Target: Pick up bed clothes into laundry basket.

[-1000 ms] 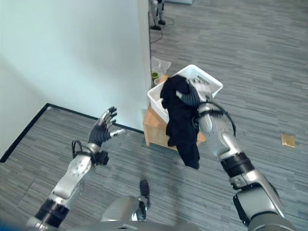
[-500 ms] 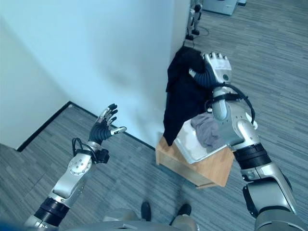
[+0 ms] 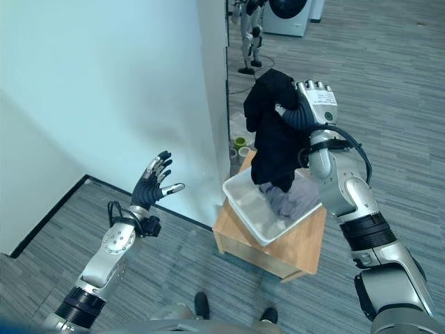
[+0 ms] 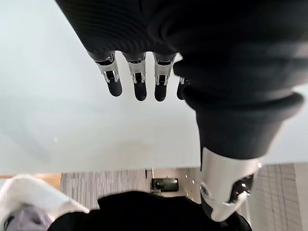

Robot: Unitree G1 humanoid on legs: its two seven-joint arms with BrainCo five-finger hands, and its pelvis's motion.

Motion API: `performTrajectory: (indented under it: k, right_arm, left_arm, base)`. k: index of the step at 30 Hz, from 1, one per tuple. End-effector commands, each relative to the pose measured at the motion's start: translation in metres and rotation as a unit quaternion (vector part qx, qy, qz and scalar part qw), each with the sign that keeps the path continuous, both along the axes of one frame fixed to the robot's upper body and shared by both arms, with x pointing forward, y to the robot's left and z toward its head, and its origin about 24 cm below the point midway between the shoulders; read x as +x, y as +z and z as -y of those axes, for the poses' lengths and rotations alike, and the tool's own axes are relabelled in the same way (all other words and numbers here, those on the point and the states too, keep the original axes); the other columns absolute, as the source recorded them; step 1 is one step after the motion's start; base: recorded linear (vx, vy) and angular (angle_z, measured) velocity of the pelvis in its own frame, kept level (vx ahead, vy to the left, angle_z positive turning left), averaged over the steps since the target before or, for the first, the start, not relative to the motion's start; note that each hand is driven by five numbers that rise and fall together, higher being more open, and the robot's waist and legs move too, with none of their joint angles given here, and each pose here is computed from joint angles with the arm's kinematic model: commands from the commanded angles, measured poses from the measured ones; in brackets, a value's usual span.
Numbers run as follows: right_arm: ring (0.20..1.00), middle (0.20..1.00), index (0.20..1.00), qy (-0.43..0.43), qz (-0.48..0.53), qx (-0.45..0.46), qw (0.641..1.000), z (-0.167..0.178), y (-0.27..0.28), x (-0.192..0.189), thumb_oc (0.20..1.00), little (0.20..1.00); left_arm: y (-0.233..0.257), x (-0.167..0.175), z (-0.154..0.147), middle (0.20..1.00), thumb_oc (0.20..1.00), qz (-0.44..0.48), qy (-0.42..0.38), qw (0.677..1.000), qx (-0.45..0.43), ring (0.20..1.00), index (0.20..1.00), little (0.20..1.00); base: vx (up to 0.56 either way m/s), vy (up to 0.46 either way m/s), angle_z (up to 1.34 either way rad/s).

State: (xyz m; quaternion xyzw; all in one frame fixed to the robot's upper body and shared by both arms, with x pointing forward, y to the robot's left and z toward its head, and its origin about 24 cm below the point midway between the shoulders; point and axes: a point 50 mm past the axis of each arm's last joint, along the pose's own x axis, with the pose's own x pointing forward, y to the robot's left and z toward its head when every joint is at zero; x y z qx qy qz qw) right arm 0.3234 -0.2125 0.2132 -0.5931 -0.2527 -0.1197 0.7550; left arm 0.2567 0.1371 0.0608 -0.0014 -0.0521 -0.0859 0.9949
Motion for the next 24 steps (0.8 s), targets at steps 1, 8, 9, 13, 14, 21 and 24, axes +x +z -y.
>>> performTrajectory:
  k: [1,8,9,13,14,21,24]
  right_arm:
    - [0.2,0.2,0.2,0.007,0.118,-0.008,0.993,0.002,0.054,-0.011,0.2,0.2]
    - [0.2,0.2,0.2,-0.029,0.062,-0.002,0.998,0.018,0.024,-0.007,0.2,0.2]
    - [0.2,0.2,0.2,-0.039,0.055,-0.002,0.998,0.023,0.02,-0.007,0.2,0.2]
    - [0.2,0.2,0.2,-0.081,0.024,-0.003,0.996,0.041,0.003,-0.008,0.2,0.2]
    - [0.2,0.2,0.2,-0.093,0.005,0.0,0.996,0.047,-0.008,-0.009,0.2,0.2]
    - [1.0,1.0,1.0,-0.09,-0.022,0.031,0.995,0.044,-0.03,-0.01,1.0,1.0]
    - [1.0,1.0,1.0,-0.07,-0.05,0.052,0.995,0.037,-0.042,-0.008,1.0,1.0]
  left_arm:
    - [0.011,0.008,0.025,1.0,1.0,0.036,-0.038,0.999,-0.011,1.0,1.0,1.0]
    - [0.006,0.01,0.029,1.0,1.0,0.024,-0.042,0.999,-0.009,1.0,1.0,1.0]
    - [0.005,0.011,0.03,1.0,1.0,0.021,-0.043,0.999,-0.009,1.0,1.0,1.0]
    - [0.004,0.013,0.034,1.0,1.0,0.018,-0.05,0.999,-0.002,1.0,1.0,1.0]
    - [0.004,0.013,0.036,1.0,1.0,0.017,-0.053,0.998,-0.002,1.0,1.0,1.0]
    - [0.002,0.013,0.039,1.0,1.0,0.011,-0.058,0.998,-0.01,1.0,1.0,1.0]
    - [-0.001,0.012,0.037,1.0,1.0,0.003,-0.056,0.998,-0.014,1.0,1.0,1.0]
  base:
    - [0.02,-0.016,-0.08]
    - [0.01,-0.01,-0.08]
    - [0.0,0.0,0.0]
    - [0.0,0.0,0.0]
    - [0.0,0.0,0.0]
    - [-0.08,0.012,-0.03]
    - [-0.06,0.0,0.01]
